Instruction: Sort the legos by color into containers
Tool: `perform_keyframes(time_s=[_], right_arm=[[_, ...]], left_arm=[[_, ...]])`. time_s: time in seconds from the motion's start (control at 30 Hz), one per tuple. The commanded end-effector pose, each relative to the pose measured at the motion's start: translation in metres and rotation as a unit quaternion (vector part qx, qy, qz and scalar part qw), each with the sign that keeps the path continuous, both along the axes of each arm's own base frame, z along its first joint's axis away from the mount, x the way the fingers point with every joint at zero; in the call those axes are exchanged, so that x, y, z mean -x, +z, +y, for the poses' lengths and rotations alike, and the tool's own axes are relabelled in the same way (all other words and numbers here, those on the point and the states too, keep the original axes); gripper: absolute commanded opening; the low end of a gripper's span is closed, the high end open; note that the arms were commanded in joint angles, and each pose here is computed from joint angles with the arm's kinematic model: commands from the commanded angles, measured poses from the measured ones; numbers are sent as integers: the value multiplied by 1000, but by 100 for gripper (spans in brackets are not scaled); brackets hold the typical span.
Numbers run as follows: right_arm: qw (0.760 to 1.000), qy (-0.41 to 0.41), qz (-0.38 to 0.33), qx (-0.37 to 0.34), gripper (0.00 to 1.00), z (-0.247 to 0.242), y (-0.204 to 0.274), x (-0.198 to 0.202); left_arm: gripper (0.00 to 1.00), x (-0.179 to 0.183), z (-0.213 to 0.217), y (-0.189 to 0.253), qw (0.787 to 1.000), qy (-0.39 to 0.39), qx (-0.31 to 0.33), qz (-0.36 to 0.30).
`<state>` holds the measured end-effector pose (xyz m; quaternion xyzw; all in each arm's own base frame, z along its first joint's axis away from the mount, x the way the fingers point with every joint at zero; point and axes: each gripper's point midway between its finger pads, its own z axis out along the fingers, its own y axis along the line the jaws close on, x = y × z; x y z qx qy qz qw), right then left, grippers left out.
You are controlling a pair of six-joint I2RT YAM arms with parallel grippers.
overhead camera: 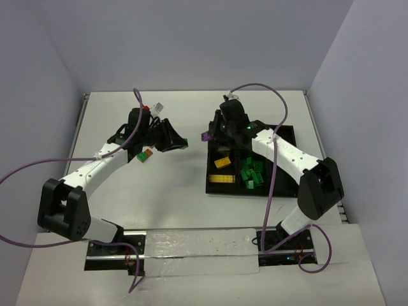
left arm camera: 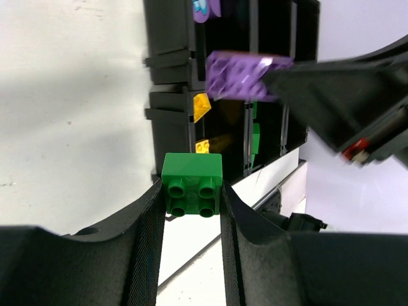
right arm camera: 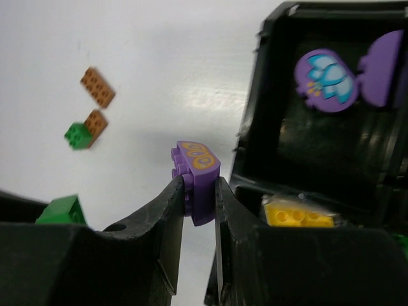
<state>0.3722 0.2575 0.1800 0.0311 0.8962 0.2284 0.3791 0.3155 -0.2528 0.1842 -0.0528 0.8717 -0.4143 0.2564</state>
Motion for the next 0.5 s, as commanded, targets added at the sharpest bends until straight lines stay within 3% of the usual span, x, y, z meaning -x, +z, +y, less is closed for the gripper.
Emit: perform_keyframes(time_s=[0.0,0.3,0.43,0.47], right_arm=[[994,-94,-53,17,0,-49,17,-42],[988,-144,-36,44,0,-82,-9,-72],[990,-129,-20,50,17,-75,-21,-78],[991,-124,-19,49,31,-73,-20,-79]], left_arm=[[0,1,-2,-6,1000,-4,-3,6],[0,-1,-3,-17,999,17,-30,15],[0,-4,2,-16,998,26,-47,14],[0,-4,3,-14,998,27,-48,13]])
